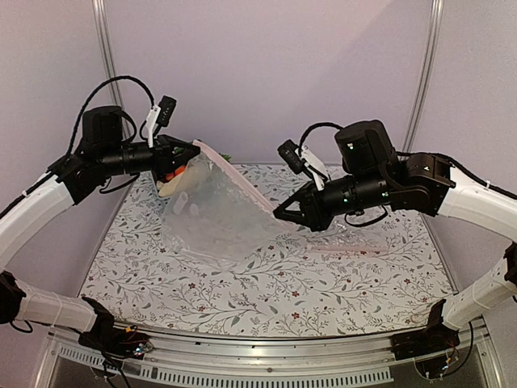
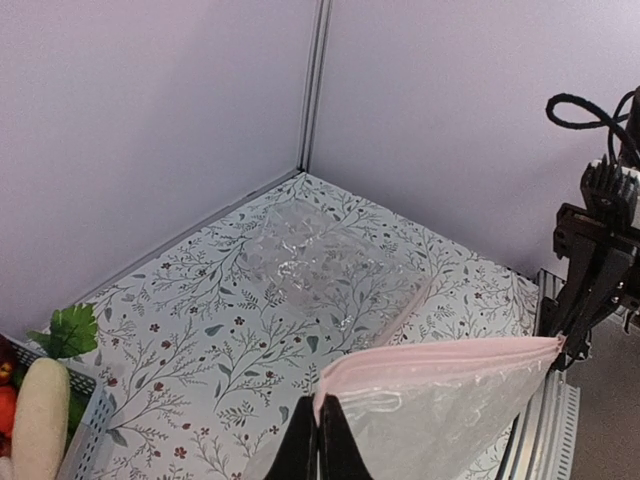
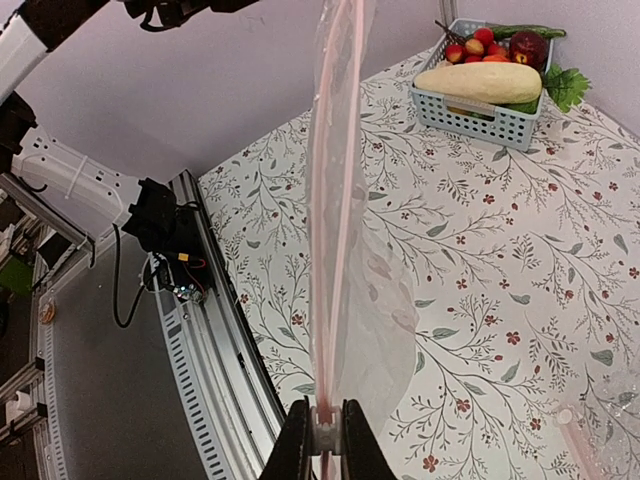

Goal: Place the food in the zip-top bag and seal the zipper
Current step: Unzip the zipper from the zipper food storage bag.

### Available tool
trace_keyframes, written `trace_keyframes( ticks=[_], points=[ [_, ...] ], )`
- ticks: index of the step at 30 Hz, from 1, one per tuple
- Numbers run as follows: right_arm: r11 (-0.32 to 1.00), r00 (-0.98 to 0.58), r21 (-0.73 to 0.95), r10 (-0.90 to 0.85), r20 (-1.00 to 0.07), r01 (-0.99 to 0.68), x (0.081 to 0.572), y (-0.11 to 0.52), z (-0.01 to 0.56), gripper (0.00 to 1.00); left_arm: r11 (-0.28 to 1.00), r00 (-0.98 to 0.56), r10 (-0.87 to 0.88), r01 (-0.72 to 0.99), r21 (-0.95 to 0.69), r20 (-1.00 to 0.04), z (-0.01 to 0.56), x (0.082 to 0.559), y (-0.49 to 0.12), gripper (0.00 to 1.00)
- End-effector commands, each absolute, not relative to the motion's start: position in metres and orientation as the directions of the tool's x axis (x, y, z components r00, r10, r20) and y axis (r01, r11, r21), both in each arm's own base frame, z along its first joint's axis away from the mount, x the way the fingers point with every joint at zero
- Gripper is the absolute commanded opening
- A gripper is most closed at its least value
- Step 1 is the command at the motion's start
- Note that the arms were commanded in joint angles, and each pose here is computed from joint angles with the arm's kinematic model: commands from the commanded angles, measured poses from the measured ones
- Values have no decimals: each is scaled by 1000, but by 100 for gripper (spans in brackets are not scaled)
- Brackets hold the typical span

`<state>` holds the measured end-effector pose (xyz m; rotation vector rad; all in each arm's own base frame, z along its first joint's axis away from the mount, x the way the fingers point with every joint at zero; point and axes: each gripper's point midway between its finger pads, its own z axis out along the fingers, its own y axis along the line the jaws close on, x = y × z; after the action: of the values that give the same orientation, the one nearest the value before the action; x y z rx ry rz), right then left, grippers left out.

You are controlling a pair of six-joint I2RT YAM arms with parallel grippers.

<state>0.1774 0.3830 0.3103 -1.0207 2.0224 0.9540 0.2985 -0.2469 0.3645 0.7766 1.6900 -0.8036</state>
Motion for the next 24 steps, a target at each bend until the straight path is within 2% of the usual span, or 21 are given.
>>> trace_keyframes(
  ticks=[1, 24],
  points=[
    [448, -492, 309, -382, -782, -839, 172, 372, 301, 7, 611, -203, 87, 784, -109, -975, 370, 308, -233, 0],
    [463, -505, 314, -377, -776, -829, 171, 366, 298, 9, 611, -210, 84, 783, -116, -974, 369, 310, -230, 0]
  ],
)
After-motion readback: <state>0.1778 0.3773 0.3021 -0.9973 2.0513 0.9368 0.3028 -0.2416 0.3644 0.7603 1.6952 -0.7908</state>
